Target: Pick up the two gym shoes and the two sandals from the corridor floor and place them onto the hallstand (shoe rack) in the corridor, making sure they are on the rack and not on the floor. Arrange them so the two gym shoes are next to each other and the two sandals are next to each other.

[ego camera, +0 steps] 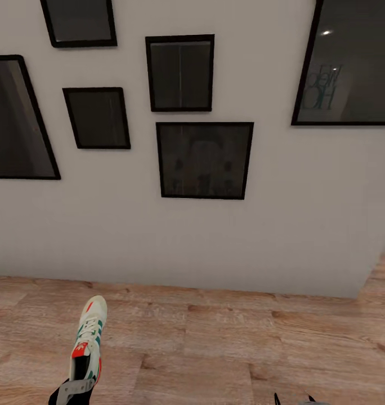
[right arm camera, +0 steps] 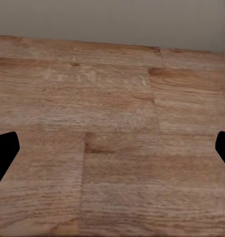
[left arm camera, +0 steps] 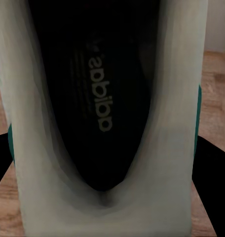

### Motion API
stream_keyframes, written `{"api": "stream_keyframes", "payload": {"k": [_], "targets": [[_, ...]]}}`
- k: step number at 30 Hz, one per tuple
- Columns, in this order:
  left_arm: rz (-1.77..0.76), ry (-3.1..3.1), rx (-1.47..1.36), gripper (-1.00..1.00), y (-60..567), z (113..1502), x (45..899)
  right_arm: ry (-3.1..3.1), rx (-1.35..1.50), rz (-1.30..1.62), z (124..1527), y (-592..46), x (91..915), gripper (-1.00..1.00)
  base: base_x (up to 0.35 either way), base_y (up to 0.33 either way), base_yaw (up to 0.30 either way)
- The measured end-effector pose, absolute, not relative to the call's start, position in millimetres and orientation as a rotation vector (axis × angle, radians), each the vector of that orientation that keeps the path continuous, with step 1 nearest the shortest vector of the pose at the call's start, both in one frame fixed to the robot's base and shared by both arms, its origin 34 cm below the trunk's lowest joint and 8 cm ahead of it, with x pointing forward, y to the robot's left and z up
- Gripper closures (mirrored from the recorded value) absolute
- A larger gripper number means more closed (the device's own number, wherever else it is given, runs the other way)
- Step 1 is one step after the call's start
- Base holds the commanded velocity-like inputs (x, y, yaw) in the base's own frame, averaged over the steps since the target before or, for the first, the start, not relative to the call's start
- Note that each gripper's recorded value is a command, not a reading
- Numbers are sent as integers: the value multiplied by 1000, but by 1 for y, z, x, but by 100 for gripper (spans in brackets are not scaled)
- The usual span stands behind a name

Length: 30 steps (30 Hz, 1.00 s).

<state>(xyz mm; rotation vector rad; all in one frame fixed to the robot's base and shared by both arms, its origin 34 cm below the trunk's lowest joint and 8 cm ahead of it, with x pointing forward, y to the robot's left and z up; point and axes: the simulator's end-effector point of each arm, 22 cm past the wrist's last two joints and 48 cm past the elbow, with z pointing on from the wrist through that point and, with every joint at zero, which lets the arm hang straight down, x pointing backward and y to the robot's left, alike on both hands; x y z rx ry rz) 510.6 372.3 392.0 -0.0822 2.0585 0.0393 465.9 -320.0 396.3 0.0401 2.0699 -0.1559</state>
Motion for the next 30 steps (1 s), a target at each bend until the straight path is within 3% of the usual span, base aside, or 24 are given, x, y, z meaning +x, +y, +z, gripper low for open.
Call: {"api": "stream_keyframes", "payload": {"k": [30], "targets": [[37,2060,-82,100,371,391,510,2070,46,-160,396,-322,466,-100,0,0,-276]]}}
